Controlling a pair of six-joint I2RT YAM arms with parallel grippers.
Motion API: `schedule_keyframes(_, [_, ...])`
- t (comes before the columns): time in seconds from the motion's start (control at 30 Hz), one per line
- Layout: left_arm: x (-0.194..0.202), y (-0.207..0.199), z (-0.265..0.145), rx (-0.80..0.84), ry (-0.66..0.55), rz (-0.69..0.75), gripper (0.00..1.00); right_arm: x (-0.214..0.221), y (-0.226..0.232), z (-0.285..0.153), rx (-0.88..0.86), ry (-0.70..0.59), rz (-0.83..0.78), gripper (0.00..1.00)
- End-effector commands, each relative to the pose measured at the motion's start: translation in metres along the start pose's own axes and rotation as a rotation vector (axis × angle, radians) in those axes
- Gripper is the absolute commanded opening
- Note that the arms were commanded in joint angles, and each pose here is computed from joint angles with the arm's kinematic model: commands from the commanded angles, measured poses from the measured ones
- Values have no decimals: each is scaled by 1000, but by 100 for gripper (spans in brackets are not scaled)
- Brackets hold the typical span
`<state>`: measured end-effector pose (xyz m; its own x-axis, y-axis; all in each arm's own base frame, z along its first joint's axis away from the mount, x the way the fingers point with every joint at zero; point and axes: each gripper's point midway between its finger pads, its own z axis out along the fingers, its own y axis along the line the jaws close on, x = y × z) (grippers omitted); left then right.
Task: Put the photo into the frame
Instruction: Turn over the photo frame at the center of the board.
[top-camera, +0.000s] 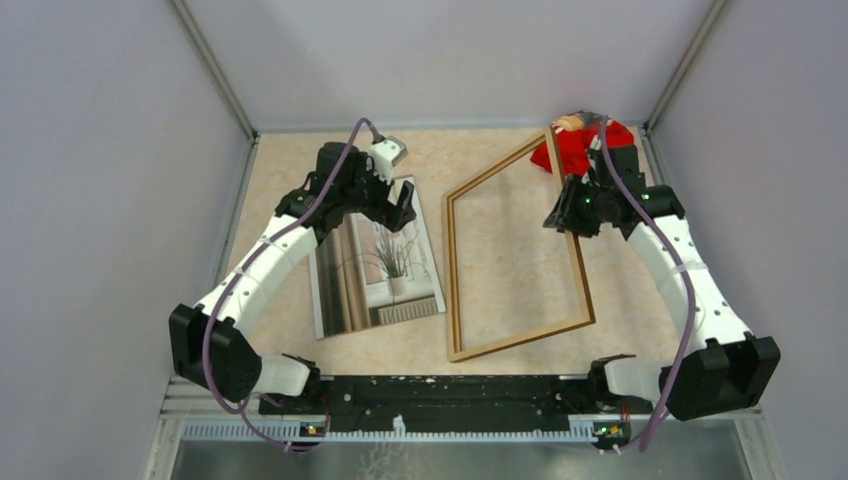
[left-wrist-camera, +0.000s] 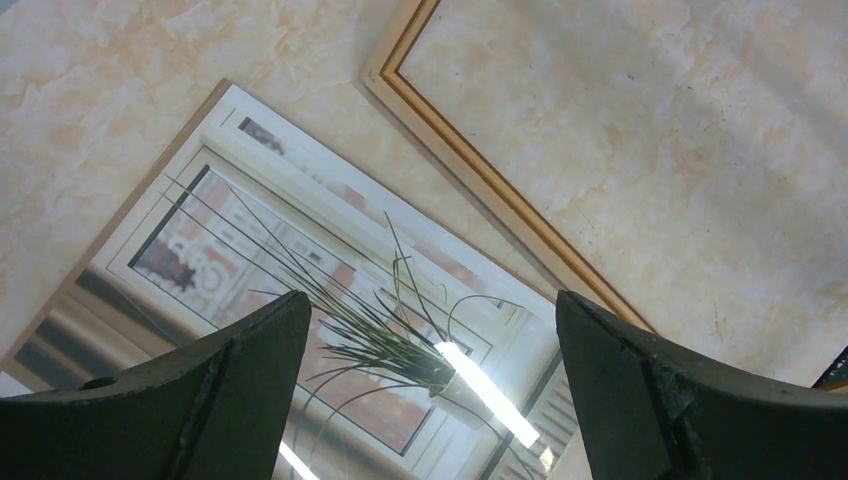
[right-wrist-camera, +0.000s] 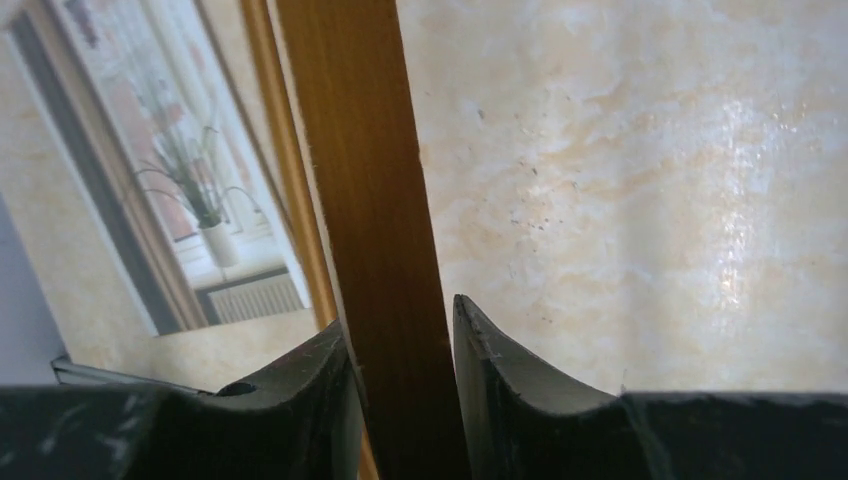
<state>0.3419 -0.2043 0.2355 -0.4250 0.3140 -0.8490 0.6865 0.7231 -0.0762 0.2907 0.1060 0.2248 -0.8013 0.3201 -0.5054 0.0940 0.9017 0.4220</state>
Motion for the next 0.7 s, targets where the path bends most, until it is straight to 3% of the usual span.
schedule_keyframes(0.0, [-5, 2, -10, -36, -33, 16, 99, 0, -21, 21, 68, -22, -48, 33])
schedule_keyframes(0.2, [0, 12, -13, -96, -26, 17, 99, -4, -26, 36, 81, -60, -107, 27])
schedule_keyframes(0.67, [12, 19, -16, -137, -3, 27, 98, 14, -19, 96, 168, 21, -246, 23])
